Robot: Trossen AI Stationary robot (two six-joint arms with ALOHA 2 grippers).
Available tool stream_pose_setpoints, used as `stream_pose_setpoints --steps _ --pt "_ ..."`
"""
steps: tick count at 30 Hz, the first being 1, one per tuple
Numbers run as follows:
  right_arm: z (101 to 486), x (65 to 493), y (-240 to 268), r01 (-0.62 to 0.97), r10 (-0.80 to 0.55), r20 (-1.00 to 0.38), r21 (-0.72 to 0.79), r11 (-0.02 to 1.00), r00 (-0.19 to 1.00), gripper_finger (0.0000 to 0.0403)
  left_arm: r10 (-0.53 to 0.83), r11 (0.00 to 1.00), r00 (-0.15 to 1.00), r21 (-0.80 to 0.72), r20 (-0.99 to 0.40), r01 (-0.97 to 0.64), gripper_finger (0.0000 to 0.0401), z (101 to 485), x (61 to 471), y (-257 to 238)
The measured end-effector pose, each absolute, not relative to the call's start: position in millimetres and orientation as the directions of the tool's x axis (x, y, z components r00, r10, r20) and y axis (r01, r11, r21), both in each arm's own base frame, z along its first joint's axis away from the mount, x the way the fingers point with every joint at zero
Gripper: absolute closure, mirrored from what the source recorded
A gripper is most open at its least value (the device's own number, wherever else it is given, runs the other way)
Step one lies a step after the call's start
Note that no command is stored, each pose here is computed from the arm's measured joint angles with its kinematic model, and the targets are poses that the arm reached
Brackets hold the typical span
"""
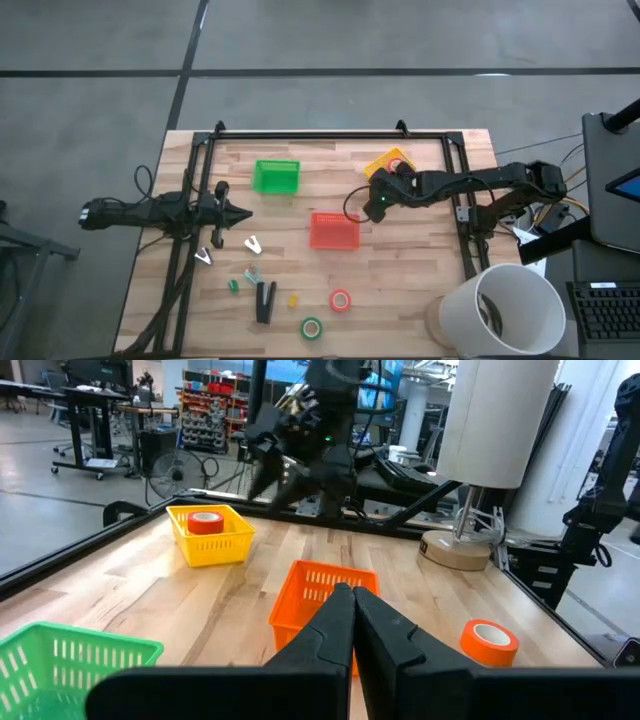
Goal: Pick and place Stapler, Stapler remover, tape
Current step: Put the orange tape into the yellow bin
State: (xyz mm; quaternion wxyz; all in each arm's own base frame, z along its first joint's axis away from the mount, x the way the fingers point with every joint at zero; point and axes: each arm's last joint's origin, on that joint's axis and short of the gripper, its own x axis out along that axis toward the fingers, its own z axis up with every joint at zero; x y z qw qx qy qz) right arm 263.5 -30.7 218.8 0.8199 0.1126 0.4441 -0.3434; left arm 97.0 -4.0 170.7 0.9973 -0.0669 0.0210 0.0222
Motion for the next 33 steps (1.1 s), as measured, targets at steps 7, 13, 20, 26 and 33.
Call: stream_pose_setpoints --steps 7,13,20,26,33 --pt "221.3 273.5 1.6 0.519 -0.274 -0.814 0.038 0.854 0.511 0.0186 0.041 0.990 0.998 -0.133 -0.045 -0.047 0.0391 170.8 97.0 -4.0" --pt "225.9 278.9 33.7 0.400 -0.184 -0.770 0.100 0.911 0.611 0.0186 0.042 0.990 0.998 -0.132 -0.045 -0.047 0.0391 170.8 97.0 -3.9" --pt "236.4 282.6 76.6 0.234 -0.061 -0.665 0.174 0.957 0.745 0.0186 0.041 0.990 0.998 -0.133 -0.045 -0.047 0.0391 170.8 97.0 -4.0" --pt "241.9 282.8 114.3 0.086 0.047 -0.564 0.207 0.975 0.824 0.0188 0.041 0.990 0.998 -0.132 -0.045 -0.047 0.0391 170.8 97.0 -4.0" --pt "223.9 286.1 161.8 -0.111 0.192 -0.534 0.181 0.977 0.824 0.0188 0.042 0.990 0.998 -0.132 -0.045 -0.047 0.0391 170.7 97.1 -4.0"
